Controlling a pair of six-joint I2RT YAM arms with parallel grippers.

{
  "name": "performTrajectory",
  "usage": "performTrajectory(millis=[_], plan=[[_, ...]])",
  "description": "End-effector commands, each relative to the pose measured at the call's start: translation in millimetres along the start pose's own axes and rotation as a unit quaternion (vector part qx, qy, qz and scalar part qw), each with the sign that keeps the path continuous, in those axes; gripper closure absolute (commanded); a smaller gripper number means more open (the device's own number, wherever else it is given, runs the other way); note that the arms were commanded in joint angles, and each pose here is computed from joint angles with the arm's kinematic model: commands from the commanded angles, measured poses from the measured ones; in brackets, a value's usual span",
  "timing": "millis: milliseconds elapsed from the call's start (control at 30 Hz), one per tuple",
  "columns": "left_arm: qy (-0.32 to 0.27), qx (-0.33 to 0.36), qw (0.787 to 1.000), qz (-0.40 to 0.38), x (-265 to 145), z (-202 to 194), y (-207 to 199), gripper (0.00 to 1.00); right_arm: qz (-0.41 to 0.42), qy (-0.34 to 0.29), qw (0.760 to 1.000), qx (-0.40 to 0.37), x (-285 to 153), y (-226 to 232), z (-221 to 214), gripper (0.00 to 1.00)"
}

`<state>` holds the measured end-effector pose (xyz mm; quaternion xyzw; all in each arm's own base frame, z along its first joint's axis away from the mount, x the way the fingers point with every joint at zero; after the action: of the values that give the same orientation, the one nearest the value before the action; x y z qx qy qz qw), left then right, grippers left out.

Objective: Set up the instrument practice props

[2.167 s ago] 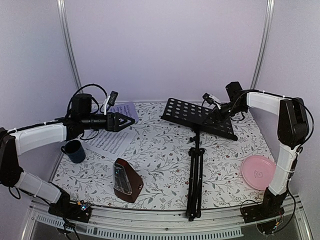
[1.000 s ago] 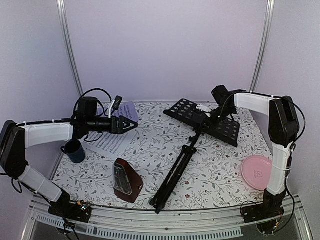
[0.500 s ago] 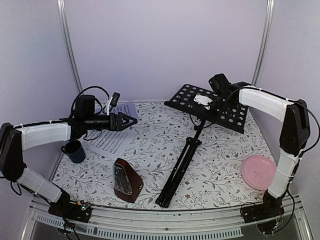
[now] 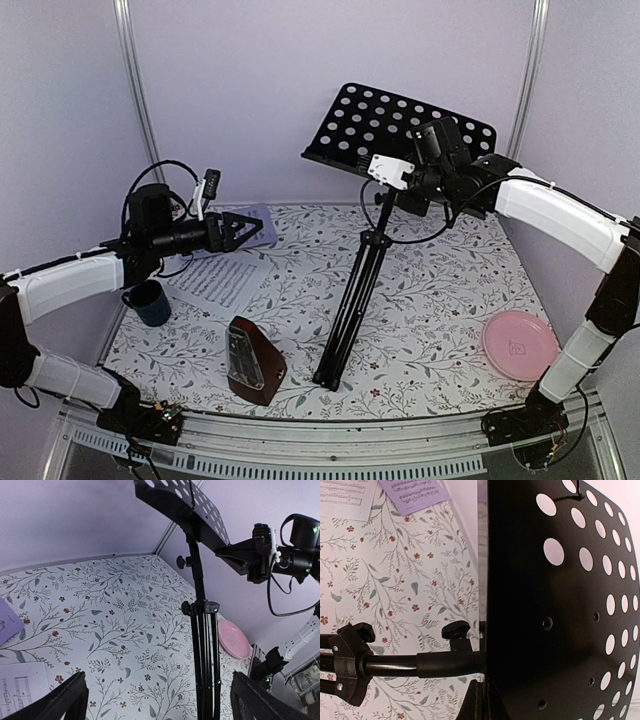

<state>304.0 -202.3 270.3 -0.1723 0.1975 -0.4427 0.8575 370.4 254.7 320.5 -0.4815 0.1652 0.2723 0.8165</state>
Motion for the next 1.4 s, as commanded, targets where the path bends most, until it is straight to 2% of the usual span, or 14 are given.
performTrajectory(millis=[0, 233, 667, 933, 1167, 1367], plan=[[-0.033, 0.015, 0.999, 0.008, -7.5, 5.7, -6.2, 0.01, -0.248, -0.103, 0.963, 0.012, -86.4, -91.8, 56.6, 1.00], [-0.059, 0.027, 0.998, 0.024, -16.3, 12.0, -8.2, 0.01, -0.348, -0.142, 0.926, -0.033, -136.8, -102.1, 93.1, 1.00], [-0.093, 0.061, 0.994, 0.020, -19.2, 2.7, -10.9, 0.01, -0.468, -0.176, 0.861, -0.096, -200.9, -105.0, 133.4, 1.00], [-0.131, 0.116, 0.984, 0.038, -8.1, 0.1, -29.9, 0.02, -0.464, -0.168, 0.864, -0.098, -190.9, -99.4, 138.0, 1.00], [-0.127, 0.149, 0.981, 0.007, 24.7, -9.4, -52.8, 0.11, -0.455, -0.173, 0.867, -0.105, -183.6, -89.5, 143.0, 1.00], [-0.098, 0.162, 0.982, 0.002, 48.5, -17.7, -54.5, 0.15, -0.451, -0.180, 0.866, -0.115, -182.6, -75.6, 153.2, 1.00]])
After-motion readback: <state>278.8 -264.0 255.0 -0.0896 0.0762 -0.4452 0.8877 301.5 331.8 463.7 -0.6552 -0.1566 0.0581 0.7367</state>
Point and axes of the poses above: each gripper's point midway between its finger pads, its own x axis out along the fingers, its own y axis along the line the jaws close on, z = x × y, the point moved 5 cm from there along -x, back along the fingers, and after that the axes turned 1 degree about x, right-handed, at the moved point
